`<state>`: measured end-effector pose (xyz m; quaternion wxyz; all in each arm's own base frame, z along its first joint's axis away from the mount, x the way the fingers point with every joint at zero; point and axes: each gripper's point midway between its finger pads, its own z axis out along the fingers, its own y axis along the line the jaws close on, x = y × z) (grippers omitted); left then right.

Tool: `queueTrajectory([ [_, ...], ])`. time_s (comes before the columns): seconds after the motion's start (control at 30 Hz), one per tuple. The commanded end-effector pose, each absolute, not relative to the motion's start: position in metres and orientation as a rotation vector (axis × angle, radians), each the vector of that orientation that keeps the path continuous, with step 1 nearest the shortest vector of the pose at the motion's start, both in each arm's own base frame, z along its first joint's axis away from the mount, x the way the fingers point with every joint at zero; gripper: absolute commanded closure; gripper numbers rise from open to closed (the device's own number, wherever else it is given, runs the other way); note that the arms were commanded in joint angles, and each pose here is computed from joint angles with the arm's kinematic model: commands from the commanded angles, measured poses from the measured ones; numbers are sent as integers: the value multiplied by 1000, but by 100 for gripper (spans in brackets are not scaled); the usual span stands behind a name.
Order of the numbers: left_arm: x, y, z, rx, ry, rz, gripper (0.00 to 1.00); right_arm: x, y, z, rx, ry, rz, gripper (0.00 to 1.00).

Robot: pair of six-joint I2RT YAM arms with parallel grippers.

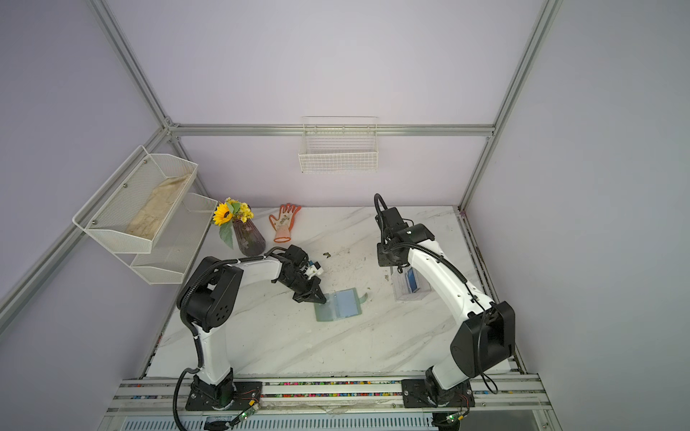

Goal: Insert credit cards into a card holder
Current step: Pick up the credit card from the storage box, then insert the credit card into the card holder.

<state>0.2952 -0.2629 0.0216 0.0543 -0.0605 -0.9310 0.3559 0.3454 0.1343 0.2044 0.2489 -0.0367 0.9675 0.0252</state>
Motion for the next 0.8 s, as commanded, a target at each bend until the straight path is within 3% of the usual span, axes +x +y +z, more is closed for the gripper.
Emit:
queueTrajectory([
  [0.0, 313, -253, 16, -242, -2993, 868, 100, 339, 174, 202, -217, 2622, 368, 100],
  [0.33, 320, -254, 73, -257, -3070, 934, 100, 307, 244, 166, -332, 2573, 831, 100],
  [0.5, 313, -246, 92, -256, -3109, 918, 100, 295, 269, 146, -378, 2576, 925, 100],
  [0.77, 290, -228, 65, -161, -3084, 809, 100, 281, 281, 109, -385, 2618, 991, 100],
])
